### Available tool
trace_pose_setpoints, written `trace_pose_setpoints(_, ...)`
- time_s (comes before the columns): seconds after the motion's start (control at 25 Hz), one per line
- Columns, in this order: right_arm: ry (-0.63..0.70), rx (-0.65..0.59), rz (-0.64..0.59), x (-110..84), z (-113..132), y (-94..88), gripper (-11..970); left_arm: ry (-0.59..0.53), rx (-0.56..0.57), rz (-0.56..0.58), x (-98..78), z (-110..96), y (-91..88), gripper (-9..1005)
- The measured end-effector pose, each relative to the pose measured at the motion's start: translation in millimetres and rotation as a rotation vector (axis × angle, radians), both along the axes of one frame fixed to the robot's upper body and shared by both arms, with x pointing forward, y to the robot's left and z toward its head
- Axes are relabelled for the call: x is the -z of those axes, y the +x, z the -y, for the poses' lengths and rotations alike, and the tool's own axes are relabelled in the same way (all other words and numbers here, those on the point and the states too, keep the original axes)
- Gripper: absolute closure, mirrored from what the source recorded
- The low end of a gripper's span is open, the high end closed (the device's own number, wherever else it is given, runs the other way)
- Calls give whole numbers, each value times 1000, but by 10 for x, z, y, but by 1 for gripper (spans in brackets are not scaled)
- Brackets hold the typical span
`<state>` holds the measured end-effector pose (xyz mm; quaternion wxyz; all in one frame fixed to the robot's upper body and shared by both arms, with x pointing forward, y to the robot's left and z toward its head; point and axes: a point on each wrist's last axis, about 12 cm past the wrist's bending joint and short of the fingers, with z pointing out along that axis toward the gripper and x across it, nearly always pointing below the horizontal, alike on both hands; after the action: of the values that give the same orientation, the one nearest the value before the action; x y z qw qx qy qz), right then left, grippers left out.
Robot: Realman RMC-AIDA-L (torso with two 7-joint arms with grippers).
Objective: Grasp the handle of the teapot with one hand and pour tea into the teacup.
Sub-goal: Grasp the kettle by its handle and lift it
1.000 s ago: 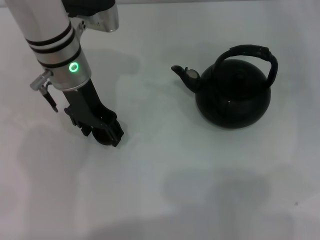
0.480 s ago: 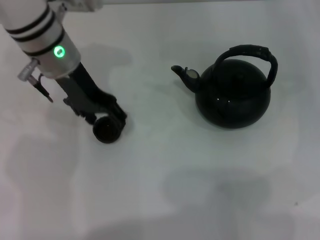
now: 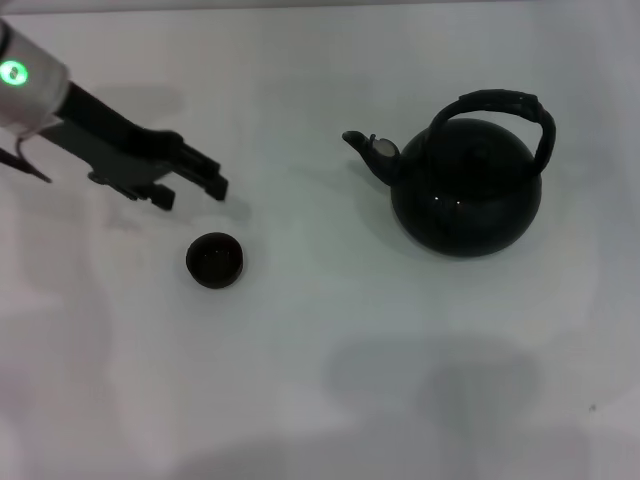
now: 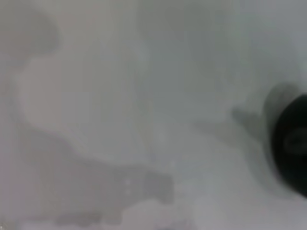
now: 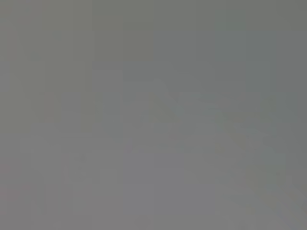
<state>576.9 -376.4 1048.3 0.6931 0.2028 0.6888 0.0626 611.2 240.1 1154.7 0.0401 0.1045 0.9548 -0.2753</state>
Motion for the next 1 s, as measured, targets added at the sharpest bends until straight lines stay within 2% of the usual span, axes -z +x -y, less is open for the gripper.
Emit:
trace_pose_setpoints(0.2, -4, 2, 9, -27, 12, 18, 222, -166, -136, 111, -73, -390, -63, 207)
trace_pose_setpoints(0.36, -9, 7, 12, -38, 35, 16, 223, -432, -283, 320, -163, -832, -196, 206)
trace_pose_setpoints(0.52, 3, 14, 15, -43, 70, 5, 223, -681, -439, 661, -202, -1306, -486, 208)
trace_pose_setpoints(0.64, 60, 4, 29, -53, 94, -6, 223, -793, -604, 938, -88, -1624, -832, 210)
trace_pose_setpoints(0.72, 96, -11, 29, -50, 119, -22, 223, -817, -726, 1135, 47, -1773, -1088, 210)
trace_pose_setpoints(0.84, 113, -62, 9, -66, 149, -16, 223, -764, -884, 1387, 279, -1901, -1440, 210)
trace_pose_setpoints(0.88, 112, -82, -2, -76, 152, -5, 223, -713, -942, 1486, 371, -1933, -1572, 209)
trace_pose_setpoints(1.0, 82, -148, -32, -136, 165, 37, 224, -530, -1080, 1636, 639, -1945, -1827, 209)
